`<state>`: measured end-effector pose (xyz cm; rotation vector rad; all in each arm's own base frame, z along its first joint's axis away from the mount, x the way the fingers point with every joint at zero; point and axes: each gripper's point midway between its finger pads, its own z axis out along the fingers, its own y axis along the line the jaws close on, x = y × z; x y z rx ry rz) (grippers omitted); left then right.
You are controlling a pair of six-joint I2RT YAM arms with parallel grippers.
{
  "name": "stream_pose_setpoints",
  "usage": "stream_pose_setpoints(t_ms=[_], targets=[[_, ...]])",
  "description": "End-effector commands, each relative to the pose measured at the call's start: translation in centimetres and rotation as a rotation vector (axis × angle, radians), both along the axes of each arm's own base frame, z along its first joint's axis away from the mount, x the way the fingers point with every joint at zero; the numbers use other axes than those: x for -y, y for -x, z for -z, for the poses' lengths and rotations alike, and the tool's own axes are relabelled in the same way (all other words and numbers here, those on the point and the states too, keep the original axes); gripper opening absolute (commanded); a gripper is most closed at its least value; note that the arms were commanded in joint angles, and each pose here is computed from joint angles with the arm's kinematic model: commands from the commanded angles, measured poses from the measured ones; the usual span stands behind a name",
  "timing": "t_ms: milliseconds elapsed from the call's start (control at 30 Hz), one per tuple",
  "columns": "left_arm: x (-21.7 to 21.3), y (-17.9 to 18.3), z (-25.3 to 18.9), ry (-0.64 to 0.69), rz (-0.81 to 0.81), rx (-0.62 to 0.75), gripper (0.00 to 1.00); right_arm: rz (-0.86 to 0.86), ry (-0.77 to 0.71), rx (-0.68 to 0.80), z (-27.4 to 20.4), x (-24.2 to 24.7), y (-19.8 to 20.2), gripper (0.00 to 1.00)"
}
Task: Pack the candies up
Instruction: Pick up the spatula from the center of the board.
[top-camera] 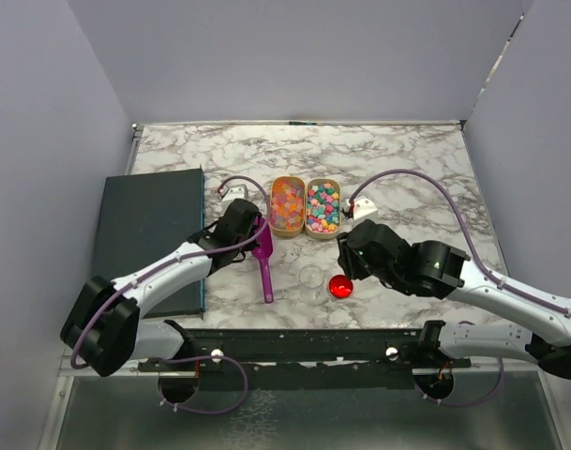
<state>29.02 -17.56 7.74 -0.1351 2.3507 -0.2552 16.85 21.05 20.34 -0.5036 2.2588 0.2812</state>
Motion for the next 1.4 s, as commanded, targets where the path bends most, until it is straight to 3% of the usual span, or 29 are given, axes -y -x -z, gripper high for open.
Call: stream_pose_setpoints(t_ms=[0,267,600,1133,1267,1367], targets=[[-0.7,-0.8,-5.4,0.042,-0.056,0.117,0.0,-0.085,-0.086,0.032,-3.3,-3.2,-0.3,0.38],[-1.4,-0.3,-11.6,0.166,-0.133,0.214,0.0,-0.202,-0.185,0.07,-6.5,-9.0,-1.3,0.47],[-1.6,0.1,-16.1,0.282,-0.17,0.283,0.0,-0.235,-0.17,0.087,-5.8,-14.8,-2.0,0.6],[-1.8,0.9,-18.2,0.388,-0.204,0.316,0.0,-0.167,-0.131,0.127,-3.6,-18.3,-3.1,0.6],[-1.8,1.0,-17.9,0.402,-0.216,0.306,0.0,-0.151,-0.1,0.149,-3.1,-18.6,-3.3,0.58],[-1.9,1.0,-18.0,0.41,-0.223,0.308,0.0,-0.138,-0.072,0.166,-2.9,-18.7,-3.2,0.5]])
